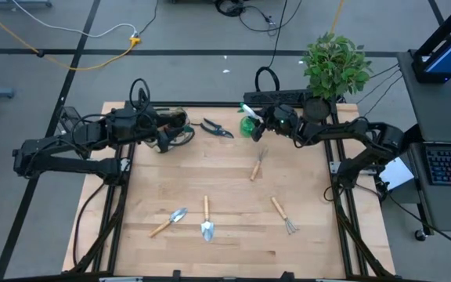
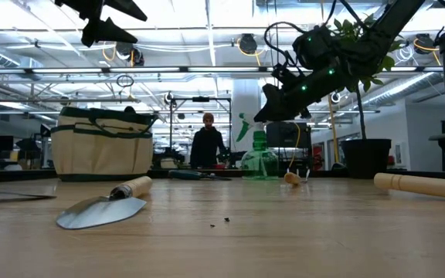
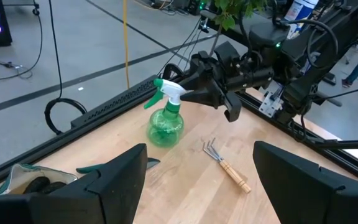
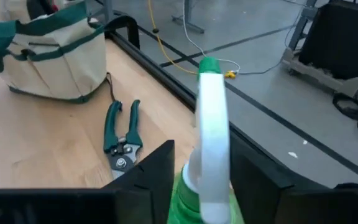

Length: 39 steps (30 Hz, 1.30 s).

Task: Pick & Place Garden tools in Gardening bag
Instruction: Put the green spray bottle into the gardening bag

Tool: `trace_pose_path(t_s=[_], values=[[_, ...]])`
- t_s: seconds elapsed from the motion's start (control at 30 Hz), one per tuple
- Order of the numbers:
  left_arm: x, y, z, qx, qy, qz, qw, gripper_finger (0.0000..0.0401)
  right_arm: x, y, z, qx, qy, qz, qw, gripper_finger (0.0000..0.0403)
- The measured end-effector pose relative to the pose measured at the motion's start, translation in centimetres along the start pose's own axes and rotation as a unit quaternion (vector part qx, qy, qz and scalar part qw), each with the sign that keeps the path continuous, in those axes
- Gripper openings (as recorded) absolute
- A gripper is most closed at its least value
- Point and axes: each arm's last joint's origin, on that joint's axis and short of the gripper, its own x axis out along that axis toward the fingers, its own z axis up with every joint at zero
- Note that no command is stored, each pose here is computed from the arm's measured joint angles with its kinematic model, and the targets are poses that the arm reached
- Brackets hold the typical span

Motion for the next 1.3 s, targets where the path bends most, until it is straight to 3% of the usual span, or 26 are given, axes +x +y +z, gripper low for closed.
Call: trace_pose_path(t_s=[0.3, 0.67, 0.77, 1.17, 1.3], values=[[0.0, 0.0, 0.0, -0.015, 0.002, -0.005, 1.0, 0.0299, 0.0, -0.3, -0.2, 0.015, 0.011, -0.005, 1.0, 0.0042], [-0.1, -0.7, -0.3, -0.009, 0.01, -0.023, 1.0, 0.0298, -0.1, -0.2, -0.1, 0.028, 0.013, -0.002, 1.0, 0.0046], [0.3, -1.0, -0.4, -0.007, 0.014, -0.027, 0.999, 0.0298, -0.6, 0.3, 0.3, 0.027, 0.007, 0.024, 0.999, 0.0044], [6.0, -3.1, -2.4, 0.018, 0.064, -0.045, 0.997, 0.0298, -7.6, 2.8, 6.5, 0.036, -0.138, 0.101, 0.985, 0.0044], [7.7, -4.3, -2.3, 0.027, 0.023, -0.081, 0.996, 0.0298, -9.9, 3.5, 7.7, 0.066, -0.169, 0.161, 0.97, 0.0044]])
